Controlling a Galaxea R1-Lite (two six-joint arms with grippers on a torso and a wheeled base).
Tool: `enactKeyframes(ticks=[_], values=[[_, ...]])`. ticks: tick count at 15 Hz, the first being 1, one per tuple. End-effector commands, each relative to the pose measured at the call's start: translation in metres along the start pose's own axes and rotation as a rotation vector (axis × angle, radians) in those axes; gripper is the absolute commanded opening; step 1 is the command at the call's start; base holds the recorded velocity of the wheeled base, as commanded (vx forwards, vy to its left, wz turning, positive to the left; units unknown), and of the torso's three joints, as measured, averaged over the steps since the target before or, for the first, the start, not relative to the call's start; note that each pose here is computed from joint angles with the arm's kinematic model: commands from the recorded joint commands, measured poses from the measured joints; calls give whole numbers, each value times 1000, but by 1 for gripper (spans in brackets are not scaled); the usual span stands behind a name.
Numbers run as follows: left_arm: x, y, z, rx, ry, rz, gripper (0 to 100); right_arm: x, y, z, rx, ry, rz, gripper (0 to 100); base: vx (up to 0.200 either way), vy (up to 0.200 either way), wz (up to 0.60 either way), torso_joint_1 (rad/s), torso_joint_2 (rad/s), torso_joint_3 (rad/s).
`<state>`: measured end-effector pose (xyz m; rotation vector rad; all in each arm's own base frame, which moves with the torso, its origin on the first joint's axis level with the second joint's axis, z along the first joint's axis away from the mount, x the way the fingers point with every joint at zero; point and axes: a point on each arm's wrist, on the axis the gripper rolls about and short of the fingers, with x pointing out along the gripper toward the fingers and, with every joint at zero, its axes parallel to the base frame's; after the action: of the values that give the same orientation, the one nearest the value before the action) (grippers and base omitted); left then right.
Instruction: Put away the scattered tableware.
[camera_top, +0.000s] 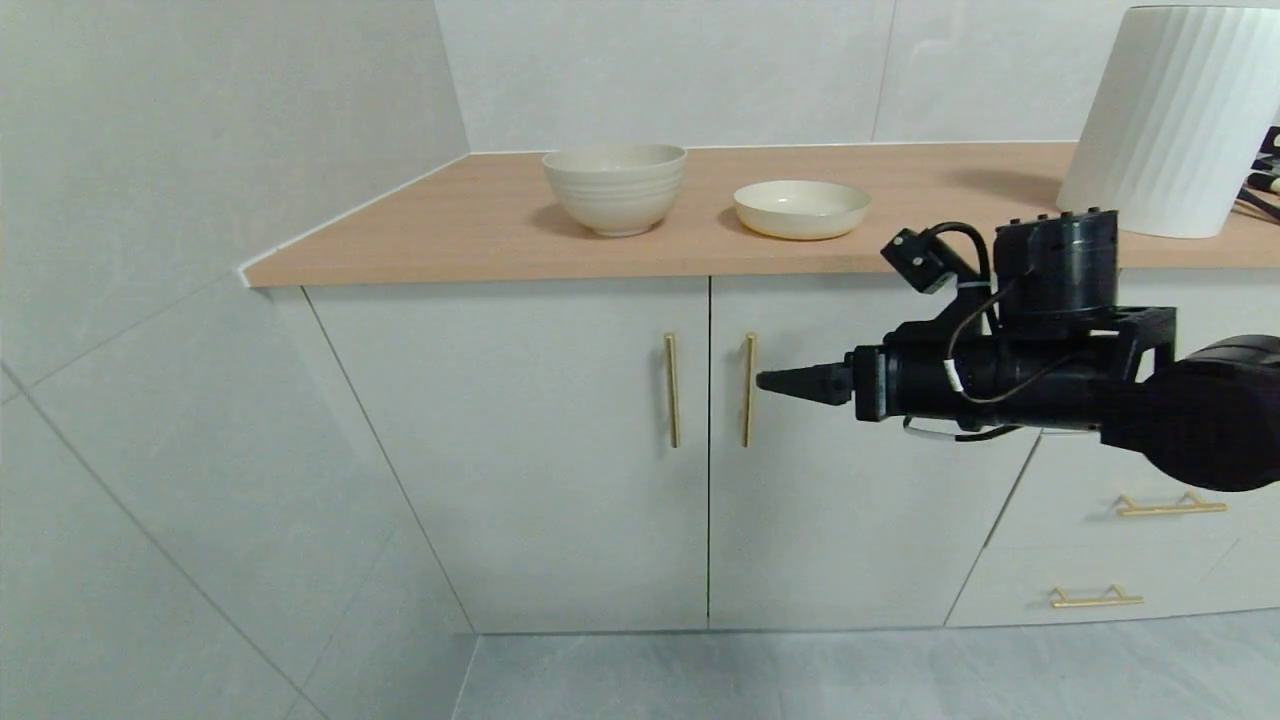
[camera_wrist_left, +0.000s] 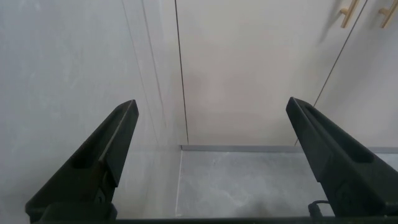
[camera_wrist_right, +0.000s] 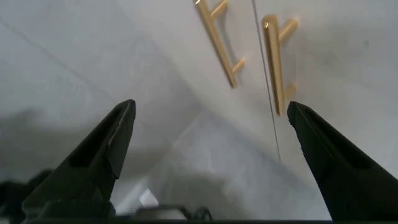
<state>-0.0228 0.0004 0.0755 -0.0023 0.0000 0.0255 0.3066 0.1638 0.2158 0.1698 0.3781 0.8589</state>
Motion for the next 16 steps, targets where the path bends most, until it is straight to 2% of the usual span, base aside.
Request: enactKeyframes(ticks=[1, 3, 6, 16], values=[[0, 0, 0, -1, 0, 1, 100, 36, -18, -22, 45, 36, -3, 100, 0, 0, 0, 0, 0, 0], [0, 0, 0, -1, 0, 1, 100, 59, -23, -35, 54, 5, 3, 100, 0, 0, 0, 0, 0, 0], [0, 0, 0, -1, 0, 1, 100, 78, -25, -47, 38, -45, -54, 100, 0, 0, 0, 0, 0, 0], [0, 0, 0, -1, 0, 1, 100, 88, -21, -47, 49, -122, -27, 100, 0, 0, 0, 0, 0, 0]])
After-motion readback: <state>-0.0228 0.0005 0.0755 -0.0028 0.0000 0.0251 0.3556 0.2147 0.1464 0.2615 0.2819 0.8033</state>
